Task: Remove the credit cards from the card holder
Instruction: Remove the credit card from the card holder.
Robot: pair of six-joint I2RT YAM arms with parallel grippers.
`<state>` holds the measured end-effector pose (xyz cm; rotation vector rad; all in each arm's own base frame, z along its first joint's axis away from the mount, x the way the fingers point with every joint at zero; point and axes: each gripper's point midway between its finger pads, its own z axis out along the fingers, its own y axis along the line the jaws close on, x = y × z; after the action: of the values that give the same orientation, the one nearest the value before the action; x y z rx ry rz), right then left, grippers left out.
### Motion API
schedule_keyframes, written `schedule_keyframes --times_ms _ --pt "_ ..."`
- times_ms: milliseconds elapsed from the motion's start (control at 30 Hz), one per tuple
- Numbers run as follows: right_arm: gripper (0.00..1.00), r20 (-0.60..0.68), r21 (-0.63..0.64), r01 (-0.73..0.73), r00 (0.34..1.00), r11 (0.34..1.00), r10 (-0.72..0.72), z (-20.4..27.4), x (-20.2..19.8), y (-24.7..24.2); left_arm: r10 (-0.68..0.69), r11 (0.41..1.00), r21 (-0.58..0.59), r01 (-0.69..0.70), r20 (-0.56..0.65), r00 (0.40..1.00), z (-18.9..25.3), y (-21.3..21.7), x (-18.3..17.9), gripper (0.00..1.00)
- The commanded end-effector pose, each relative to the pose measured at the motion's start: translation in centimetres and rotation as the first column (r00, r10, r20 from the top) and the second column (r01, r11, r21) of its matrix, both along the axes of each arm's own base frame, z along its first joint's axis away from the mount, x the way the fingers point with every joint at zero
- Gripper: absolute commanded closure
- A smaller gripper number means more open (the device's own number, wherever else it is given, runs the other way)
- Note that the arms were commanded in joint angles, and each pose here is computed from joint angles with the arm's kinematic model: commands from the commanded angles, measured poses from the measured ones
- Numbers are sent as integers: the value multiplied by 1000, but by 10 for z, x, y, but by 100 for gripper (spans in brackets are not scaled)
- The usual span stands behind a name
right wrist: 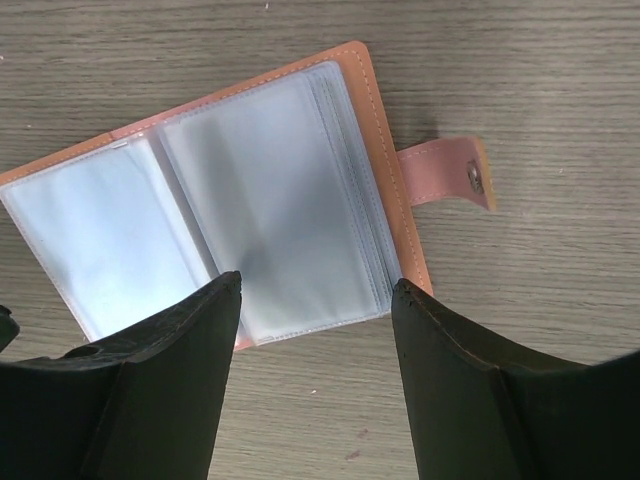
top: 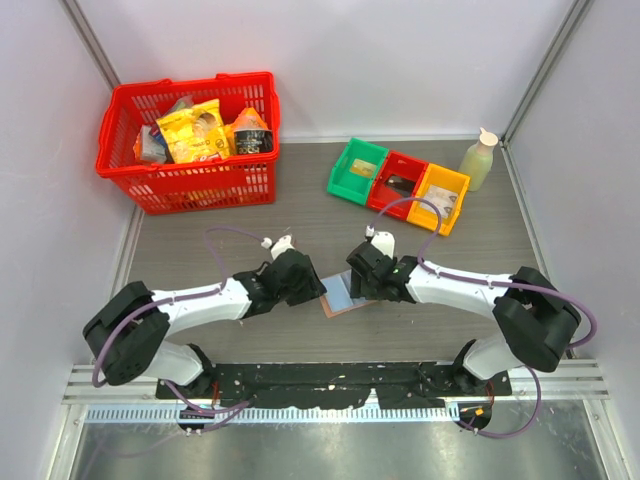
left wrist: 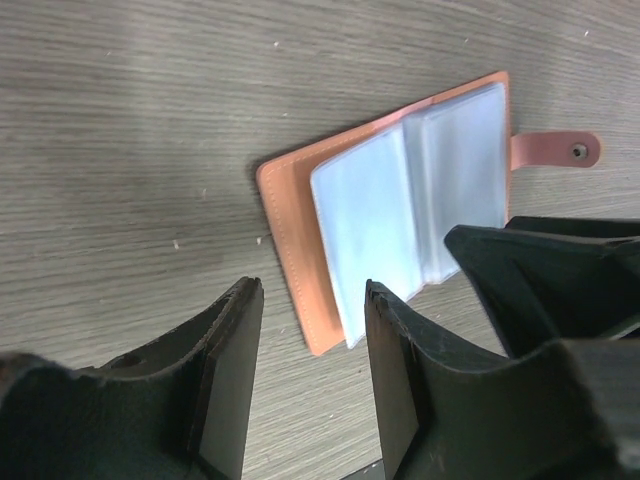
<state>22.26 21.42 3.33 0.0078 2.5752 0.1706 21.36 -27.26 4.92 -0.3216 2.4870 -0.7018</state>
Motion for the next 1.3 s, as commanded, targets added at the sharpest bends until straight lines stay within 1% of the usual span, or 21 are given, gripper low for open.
schedule_keyframes --times_ms 0,233,367,400,600,767,933,1100,1267 --pt "34 29 63 40 999 997 -42 5 7 9 -22 999 34 21 26 999 4 -10 11 52" --pt "38 11 82 29 999 996 -30 0 2 10 -41 996 74 42 -18 999 -17 -15 12 59" --pt "44 9 101 22 1000 995 -23 3 1 14 -46 995 89 50 -46 998 -29 -14 7 64" --pt "48 11 105 20 1000 994 -21 4 1 14 -47 995 88 51 -49 998 -31 -14 7 65" --pt "56 28 171 -14 1000 985 9 17 2 27 -50 994 92 57 -75 996 -41 -13 1 71" --pt "58 68 239 -57 997 969 41 31 5 38 -50 994 92 58 -87 995 -47 -13 -2 74" --pt "60 111 329 -139 988 934 108 51 2 56 -46 995 87 53 -84 995 -46 -12 -3 74" --pt "60 122 376 -207 977 903 173 65 -3 68 -31 996 82 36 -66 997 -41 -9 -1 74" --pt "60 118 375 -266 964 888 239 66 -11 77 -26 997 77 30 -53 998 -36 -7 -1 74"
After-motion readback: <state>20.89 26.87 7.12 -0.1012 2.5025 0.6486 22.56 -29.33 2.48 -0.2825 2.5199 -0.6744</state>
